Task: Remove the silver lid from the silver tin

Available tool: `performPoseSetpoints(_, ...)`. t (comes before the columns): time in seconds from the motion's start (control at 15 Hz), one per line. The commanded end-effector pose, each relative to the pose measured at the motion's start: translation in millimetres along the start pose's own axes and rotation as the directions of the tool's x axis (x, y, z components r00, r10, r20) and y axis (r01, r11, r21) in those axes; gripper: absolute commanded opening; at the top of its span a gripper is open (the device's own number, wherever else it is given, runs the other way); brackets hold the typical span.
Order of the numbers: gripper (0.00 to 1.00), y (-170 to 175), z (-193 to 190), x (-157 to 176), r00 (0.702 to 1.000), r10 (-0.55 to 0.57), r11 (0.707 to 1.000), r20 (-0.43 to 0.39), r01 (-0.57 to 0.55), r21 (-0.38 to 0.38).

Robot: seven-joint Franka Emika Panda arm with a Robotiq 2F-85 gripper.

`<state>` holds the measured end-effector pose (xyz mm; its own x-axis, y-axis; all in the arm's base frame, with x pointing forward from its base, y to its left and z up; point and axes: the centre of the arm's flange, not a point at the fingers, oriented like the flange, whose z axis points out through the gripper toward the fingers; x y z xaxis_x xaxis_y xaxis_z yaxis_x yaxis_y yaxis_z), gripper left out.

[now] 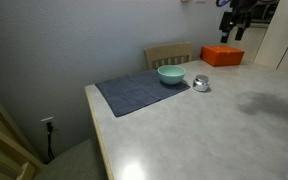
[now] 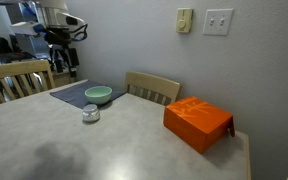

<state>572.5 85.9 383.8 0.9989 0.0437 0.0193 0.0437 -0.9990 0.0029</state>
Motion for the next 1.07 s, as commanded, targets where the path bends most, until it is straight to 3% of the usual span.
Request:
performPoseSetpoints(0.0,1.0,11,35,40,0.993,0.004,1.0,0.116,-0.004,0.003)
performPoseSetpoints(0.07,1.0,11,47,41,0.981,0.001,1.0,0.194,0.001,-0.009)
performPoseSetpoints(0.13,1.0,6,33,17,0.995,0.012,1.0,0.1,-0.011,-0.007)
performPoseSetpoints(0.4,1.0,5,40,21,0.994,0.011,1.0,0.112,-0.01,-0.007)
performPoseSetpoints(0.47,1.0,4,35,16,0.999,0.018,1.0,0.039,-0.018,-0.008)
performPoseSetpoints(0.73,1.0,6,52,33,0.997,0.018,0.999,-0.069,-0.014,0.05)
performPoseSetpoints(1.0,1.0,-1,88,52,0.997,0.025,0.997,-0.074,-0.019,0.072)
